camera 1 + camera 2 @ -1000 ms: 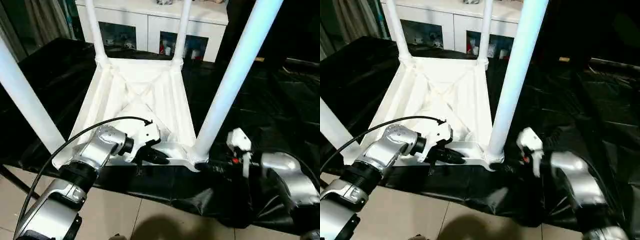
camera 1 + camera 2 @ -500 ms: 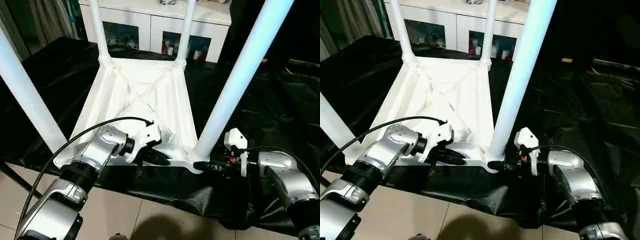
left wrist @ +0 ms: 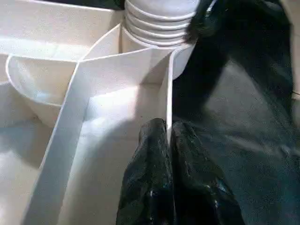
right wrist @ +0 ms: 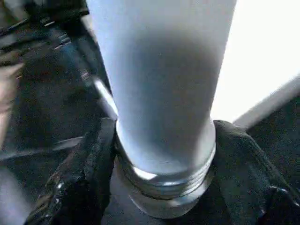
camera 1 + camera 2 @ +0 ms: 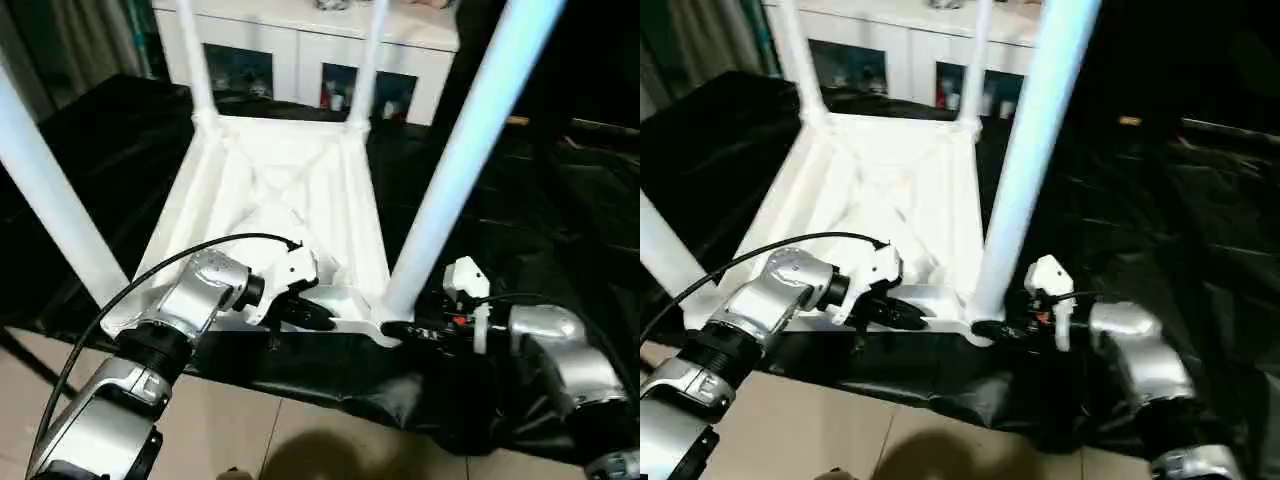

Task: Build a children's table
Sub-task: Rotate leg to tighten

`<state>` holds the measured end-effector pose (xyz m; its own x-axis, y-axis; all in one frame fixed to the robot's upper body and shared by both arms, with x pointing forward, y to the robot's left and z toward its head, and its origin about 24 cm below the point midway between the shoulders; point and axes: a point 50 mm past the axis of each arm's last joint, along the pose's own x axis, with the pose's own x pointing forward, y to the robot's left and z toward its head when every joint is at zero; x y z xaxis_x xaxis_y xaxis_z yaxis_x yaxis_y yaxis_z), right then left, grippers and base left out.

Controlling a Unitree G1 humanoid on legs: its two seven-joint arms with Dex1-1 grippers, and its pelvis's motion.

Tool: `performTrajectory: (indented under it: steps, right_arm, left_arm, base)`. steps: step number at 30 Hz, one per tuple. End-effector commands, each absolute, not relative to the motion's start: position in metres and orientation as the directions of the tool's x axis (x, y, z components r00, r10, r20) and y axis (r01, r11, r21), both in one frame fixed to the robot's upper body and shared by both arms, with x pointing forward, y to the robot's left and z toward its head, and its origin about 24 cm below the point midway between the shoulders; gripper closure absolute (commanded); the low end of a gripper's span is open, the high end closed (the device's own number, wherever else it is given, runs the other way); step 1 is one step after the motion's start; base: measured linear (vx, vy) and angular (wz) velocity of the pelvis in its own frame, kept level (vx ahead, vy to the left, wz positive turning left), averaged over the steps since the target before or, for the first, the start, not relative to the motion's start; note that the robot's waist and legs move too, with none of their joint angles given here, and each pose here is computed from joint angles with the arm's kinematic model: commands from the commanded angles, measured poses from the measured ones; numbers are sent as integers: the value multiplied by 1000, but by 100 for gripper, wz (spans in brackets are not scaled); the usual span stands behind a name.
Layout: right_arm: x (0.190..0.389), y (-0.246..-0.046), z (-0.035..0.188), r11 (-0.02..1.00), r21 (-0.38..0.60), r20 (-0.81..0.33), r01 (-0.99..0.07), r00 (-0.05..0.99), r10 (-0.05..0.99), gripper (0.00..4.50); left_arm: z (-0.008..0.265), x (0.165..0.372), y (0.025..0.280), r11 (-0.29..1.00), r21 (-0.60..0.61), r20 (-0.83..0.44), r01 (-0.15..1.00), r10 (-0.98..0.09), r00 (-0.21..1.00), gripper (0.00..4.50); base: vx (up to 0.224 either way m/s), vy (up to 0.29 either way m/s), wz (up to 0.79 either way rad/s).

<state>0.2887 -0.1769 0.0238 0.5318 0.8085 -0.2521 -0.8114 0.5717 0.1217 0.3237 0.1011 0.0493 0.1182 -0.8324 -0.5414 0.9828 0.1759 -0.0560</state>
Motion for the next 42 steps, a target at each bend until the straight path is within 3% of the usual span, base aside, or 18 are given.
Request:
performTrajectory:
  steps: [1, 4, 8, 10, 13, 18, 19, 20, 21, 25, 29, 33, 38, 42]
  right_arm:
    - [302, -179, 12, 787, 143, -250, -600, 748, 615, 181]
    - [312, -163, 2, 914, 180, -260, -364, 878, 401, 181]
    - [321, -146, 6, 938, 181, -231, -295, 915, 332, 181]
    - [330, -128, 18, 940, 108, -189, -324, 921, 339, 182]
    - [336, -125, 25, 936, 115, -165, -333, 923, 348, 182]
    - [330, -126, 29, 881, 136, -116, -453, 876, 468, 182]
    - [326, -130, 32, 858, 139, -89, -493, 857, 507, 182]
    - [324, -135, 34, 847, 131, -81, -515, 846, 527, 126]
    - [323, -139, 35, 842, 120, -80, -526, 841, 536, 112]
    - [315, -161, 40, 798, 90, -103, -596, 791, 603, 77]
    - [299, -183, 44, 691, 51, -177, -721, 675, 716, 46]
    - [282, -192, 49, 545, 36, -241, -838, 522, 818, 46]
    - [277, -193, 48, 489, 41, -288, -871, 458, 841, 46]
    - [280, -190, 47, 494, 31, -292, -869, 464, 836, 46]
  left_arm:
    - [42, 327, 74, 285, -75, -485, 956, -847, 215, 450]
    - [39, 333, 47, 426, -53, -446, 903, -819, 360, 450]
    - [38, 335, 31, 494, -48, -431, 868, -795, 428, 450]
    - [38, 336, 21, 522, -7, -443, 853, -766, 466, 450]
    - [37, 336, 21, 499, 4, -457, 867, -770, 445, 450]
    - [37, 337, 29, 465, 7, -469, 885, -780, 414, 450]
    - [37, 337, 33, 447, 9, -472, 895, -787, 398, 450]
    - [36, 336, 37, 433, 6, -474, 901, -792, 384, 450]
    - [36, 336, 40, 426, 4, -476, 905, -795, 376, 450]
    - [38, 333, 53, 361, -3, -476, 933, -821, 316, 450]
    - [40, 325, 67, 245, -15, -468, 969, -858, 210, 450]
    - [43, 313, 82, 122, -59, -439, 991, -895, 84, 450]
    - [45, 312, 86, 119, -65, -435, 991, -897, 79, 450]
    - [47, 310, 88, 102, -73, -429, 992, -901, 61, 450]
  base:
    - [0, 0, 0]
    - [0, 0, 0]
    - [0, 0, 0]
    - [0, 0, 0]
    - [0, 0, 0]
    - [0, 0, 0]
    - [0, 0, 0]
    - [0, 0, 0]
    - [0, 0, 0]
    - [0, 0, 0]
    - [0, 0, 0]
    - [0, 0, 0]
    - [0, 0, 0]
    - [0, 0, 0]
